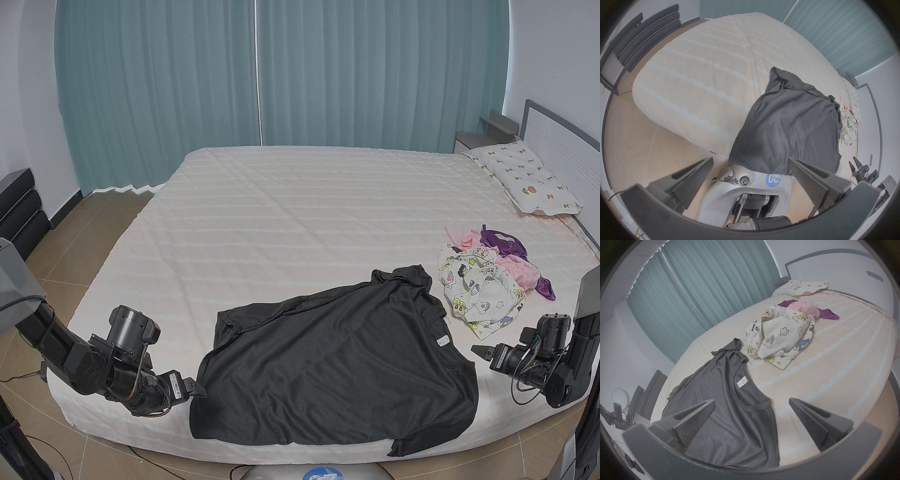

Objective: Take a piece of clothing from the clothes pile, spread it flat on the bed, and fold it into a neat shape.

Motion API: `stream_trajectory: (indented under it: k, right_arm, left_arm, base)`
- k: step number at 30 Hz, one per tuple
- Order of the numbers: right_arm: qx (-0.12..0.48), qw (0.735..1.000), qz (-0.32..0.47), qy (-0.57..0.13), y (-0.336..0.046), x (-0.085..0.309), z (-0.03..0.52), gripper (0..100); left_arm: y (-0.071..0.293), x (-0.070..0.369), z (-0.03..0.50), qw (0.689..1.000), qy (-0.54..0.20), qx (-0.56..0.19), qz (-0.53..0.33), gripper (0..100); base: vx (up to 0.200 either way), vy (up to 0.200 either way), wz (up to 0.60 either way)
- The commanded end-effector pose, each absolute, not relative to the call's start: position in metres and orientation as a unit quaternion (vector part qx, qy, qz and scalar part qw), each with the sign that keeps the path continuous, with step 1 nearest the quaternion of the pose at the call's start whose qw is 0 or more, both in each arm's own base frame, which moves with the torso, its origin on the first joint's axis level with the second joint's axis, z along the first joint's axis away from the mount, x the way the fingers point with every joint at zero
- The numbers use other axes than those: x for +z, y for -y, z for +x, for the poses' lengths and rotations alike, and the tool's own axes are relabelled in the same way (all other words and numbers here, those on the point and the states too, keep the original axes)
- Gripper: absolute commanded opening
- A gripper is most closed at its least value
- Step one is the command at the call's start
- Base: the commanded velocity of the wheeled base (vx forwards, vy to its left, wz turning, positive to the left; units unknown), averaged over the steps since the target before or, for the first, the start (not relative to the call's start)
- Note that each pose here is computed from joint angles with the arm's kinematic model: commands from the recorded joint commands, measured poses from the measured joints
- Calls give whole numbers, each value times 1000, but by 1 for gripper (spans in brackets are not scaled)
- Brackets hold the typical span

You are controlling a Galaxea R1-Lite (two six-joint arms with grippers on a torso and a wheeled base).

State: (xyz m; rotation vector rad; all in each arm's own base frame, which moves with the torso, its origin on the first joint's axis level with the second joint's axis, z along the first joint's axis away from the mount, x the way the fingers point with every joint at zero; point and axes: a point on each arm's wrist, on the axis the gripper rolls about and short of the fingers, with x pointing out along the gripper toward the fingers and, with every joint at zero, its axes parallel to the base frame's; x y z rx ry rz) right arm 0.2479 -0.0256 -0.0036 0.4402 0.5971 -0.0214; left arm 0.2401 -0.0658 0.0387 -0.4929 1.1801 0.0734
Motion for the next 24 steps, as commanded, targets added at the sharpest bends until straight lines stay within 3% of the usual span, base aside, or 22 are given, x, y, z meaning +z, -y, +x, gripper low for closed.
stream_trajectory:
  k: [1,3,21,24]
  right_arm:
    - [-9,930,215,-297,24,-6,247,100]
    - [-9,930,215,-297,24,-6,247,100]
    - [-2,930,213,-300,20,-7,248,100]
    - [1,930,213,-301,19,-7,248,100]
  left_arm:
    - [67,35,241,799,-555,36,-228,100]
    - [67,34,242,798,-556,36,-227,100]
    - [77,43,260,797,-526,50,-292,100]
    - [79,44,275,807,-495,52,-318,100]
  base:
    - [0,0,0]
    - [0,0,0]
    - [0,-200,0]
    - [0,0,0]
